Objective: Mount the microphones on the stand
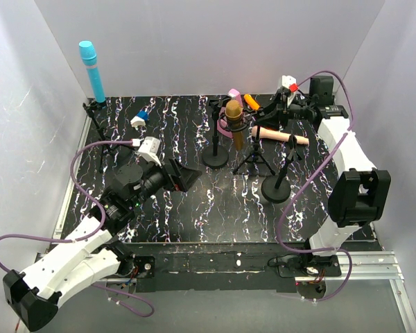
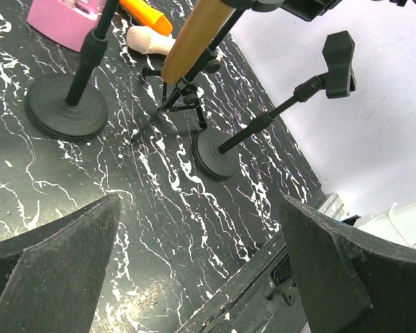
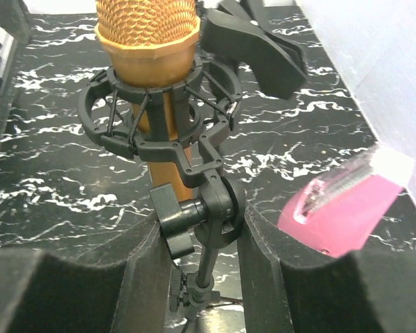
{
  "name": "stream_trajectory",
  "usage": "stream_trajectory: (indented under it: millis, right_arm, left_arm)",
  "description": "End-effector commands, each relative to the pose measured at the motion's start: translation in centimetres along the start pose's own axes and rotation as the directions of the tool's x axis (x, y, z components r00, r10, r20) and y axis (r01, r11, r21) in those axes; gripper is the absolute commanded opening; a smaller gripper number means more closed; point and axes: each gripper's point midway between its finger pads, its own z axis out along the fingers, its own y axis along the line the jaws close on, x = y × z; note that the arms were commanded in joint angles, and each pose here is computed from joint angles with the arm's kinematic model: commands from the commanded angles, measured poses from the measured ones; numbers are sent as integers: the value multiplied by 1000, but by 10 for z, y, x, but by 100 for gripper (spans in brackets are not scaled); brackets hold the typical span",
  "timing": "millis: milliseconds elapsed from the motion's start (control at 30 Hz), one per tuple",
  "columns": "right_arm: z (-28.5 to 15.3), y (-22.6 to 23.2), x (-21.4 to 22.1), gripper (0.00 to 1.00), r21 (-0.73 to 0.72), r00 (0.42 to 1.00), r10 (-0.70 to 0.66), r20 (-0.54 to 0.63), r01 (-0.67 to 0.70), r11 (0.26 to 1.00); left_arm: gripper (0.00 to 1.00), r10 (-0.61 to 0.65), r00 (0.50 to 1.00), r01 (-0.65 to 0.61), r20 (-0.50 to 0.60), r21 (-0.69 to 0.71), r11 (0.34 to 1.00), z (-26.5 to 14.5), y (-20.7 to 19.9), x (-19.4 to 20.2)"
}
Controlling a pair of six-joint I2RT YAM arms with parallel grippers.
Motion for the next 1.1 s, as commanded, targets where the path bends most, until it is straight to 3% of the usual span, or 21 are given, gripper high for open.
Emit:
stream_trajectory:
  millis: [0,333,700,1067]
  right_arm:
    - [13,45,-41,1,-92,998,6,56,-1,996]
    - [58,88,-63,1,-127,993,100,55,-92,988]
    - [101,101,-79,1,-113,978,190,81,-180,977]
    - [113,89,-75,1,-69,970,222,101,-216,974]
  left_arm:
    - [98,57,998,-60,30,106,993,0,-23,-15]
    - [98,144,987,-158,73,256,954,-18,-50,-19]
    - [98,132,991,-134,21,183,974,-27,-30,-2]
    - [98,99,995,-94,-26,146,985,-26,-23,6]
